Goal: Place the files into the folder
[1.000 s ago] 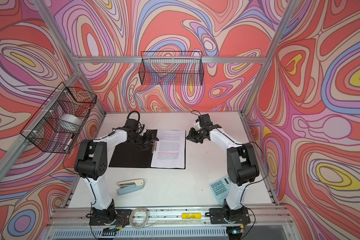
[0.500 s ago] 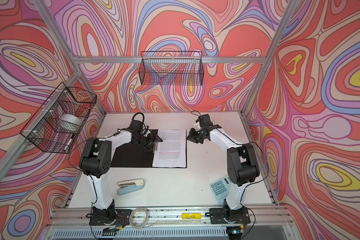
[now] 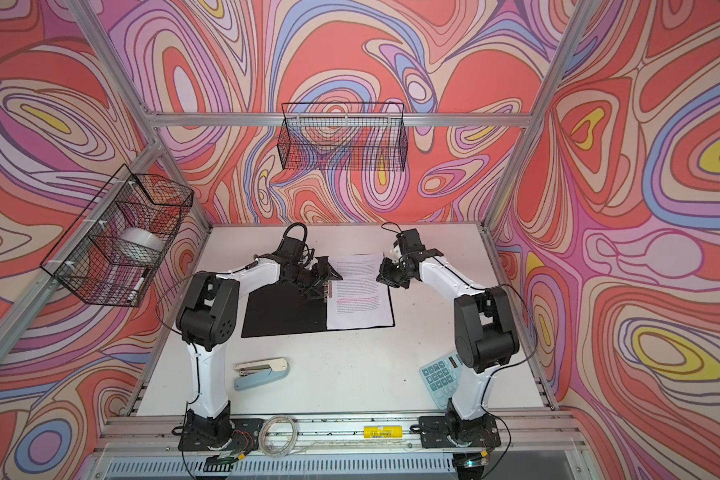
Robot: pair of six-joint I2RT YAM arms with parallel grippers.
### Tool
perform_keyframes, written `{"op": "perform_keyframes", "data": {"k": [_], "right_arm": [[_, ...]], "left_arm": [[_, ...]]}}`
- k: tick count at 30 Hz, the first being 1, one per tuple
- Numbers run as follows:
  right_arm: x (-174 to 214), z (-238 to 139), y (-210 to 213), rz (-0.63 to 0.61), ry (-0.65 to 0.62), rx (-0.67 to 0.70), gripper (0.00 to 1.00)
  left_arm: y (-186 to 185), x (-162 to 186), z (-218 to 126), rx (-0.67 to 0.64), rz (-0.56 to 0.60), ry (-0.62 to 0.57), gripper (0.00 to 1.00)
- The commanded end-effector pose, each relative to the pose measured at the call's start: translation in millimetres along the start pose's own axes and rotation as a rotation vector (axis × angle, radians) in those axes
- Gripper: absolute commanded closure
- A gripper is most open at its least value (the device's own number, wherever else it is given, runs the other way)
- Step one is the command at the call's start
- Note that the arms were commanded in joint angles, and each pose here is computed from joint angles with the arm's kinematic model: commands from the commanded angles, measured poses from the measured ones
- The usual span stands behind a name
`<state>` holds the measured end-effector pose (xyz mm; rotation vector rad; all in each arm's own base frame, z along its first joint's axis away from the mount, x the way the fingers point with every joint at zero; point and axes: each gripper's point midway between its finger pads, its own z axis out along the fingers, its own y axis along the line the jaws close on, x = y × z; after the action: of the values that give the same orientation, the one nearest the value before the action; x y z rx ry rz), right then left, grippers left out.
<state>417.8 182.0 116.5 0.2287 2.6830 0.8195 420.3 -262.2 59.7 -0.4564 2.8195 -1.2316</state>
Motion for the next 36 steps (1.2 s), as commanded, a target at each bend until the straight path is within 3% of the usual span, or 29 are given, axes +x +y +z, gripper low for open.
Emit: {"op": "perform_keyframes", "data": {"k": [1, 11, 17, 19, 27, 31, 36], "right_arm": [[-17.7, -23.6, 12.9, -0.036, -0.074, 0.006, 0.86], [-32.0, -45.6, 16.2, -0.113, -0.080, 0.102, 0.86], [-40.7, -62.0, 31.0, -0.196, -0.079, 0.182, 0.85], [-38.9, -61.6, 45.2, -0.248, -0.059, 0.215, 0.85], [-11.8, -29.3, 107.5, -0.429, 0.010, 0.313, 0.84], [8.9, -4.0, 135.5, -0.477, 0.028, 0.303, 0.84], [28.8, 28.4, 157.0, -0.516, 0.040, 0.304, 0.85]], "left_arm": [[-5.1, 0.2, 7.5, 0.007, -0.015, 0.005, 0.00], [0.5, 12.9, -45.5, -0.089, 0.140, -0.015, 0.00], [0.8, -2.5, -103.9, -0.119, 0.233, -0.100, 0.00], [7.8, -13.3, -128.1, -0.182, 0.286, -0.144, 0.00], [48.1, -28.1, -174.0, -0.518, 0.611, -0.169, 0.00], [70.5, -26.7, -175.2, -0.585, 0.620, -0.084, 0.00], [88.6, -22.4, -166.9, -0.573, 0.596, -0.036, 0.00]]}}
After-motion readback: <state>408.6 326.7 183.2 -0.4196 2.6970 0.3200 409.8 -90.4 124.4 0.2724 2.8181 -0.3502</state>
